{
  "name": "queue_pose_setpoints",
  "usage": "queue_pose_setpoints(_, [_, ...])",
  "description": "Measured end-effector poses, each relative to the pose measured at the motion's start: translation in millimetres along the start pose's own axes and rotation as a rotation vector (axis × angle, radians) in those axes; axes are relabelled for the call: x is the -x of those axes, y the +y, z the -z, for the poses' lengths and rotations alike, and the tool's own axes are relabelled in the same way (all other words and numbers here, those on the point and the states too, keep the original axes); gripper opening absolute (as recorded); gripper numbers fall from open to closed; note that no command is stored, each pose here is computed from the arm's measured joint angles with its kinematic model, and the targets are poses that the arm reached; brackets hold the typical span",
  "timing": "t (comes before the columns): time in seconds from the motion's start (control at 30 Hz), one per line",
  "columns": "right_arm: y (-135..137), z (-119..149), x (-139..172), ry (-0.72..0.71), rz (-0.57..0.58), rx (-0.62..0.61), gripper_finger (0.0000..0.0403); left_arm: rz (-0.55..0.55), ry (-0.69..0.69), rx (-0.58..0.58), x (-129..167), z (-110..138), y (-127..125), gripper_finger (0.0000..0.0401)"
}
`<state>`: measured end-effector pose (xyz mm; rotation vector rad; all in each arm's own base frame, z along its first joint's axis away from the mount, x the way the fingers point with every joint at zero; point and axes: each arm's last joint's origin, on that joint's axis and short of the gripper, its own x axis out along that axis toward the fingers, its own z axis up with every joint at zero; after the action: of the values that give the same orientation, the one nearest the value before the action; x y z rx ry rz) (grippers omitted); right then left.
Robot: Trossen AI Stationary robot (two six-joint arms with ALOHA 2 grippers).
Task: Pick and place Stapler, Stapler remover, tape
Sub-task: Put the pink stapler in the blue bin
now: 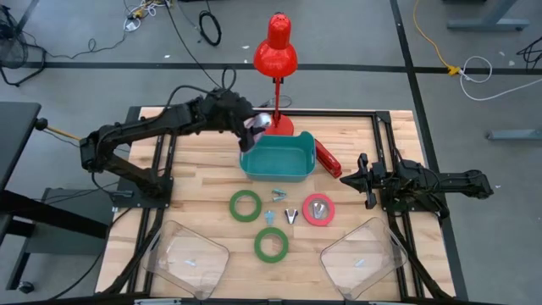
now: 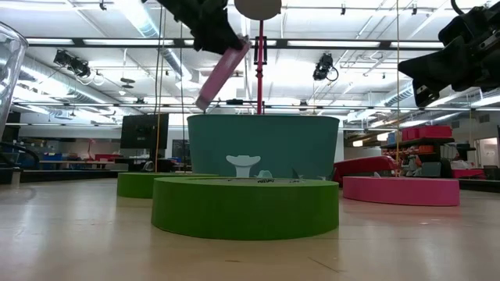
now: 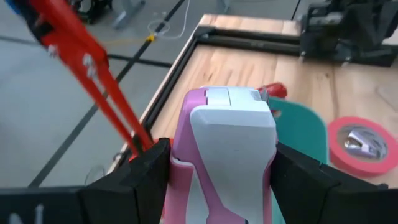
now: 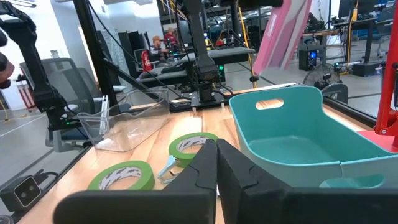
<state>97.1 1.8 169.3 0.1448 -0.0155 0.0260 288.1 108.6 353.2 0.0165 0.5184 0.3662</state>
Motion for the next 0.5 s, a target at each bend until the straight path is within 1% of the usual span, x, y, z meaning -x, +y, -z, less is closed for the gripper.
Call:
queue_pose_setpoints(0.13, [0, 0, 0, 0.0, 0.0, 0.0, 0.0006, 0.003, -0.012, -0.02, -2, -1, -1, 0.0239])
queue_pose_setpoints(0.2, [0, 0, 0, 0.0, 0.0, 0.0, 0.0006, 0.005, -0.004, -0.026, -8, 0, -1, 0.0239])
queue_pose_setpoints(0.27, [0, 0, 0, 0.0, 0.0, 0.0, 0.0006, 0.02, 0.026, -0.029, -16, 5, -3, 0.024])
queue_pose_setpoints(0.43, [0, 0, 0, 0.0, 0.0, 0.0, 0.0006, 0.068, 0.045, -0.029, -33, 9, -5, 0.024])
queue_pose_setpoints(0.5, [0, 0, 0, 0.0, 0.0, 0.0, 0.0006, 0.08, 0.062, -0.039, -39, 8, -6, 0.0239])
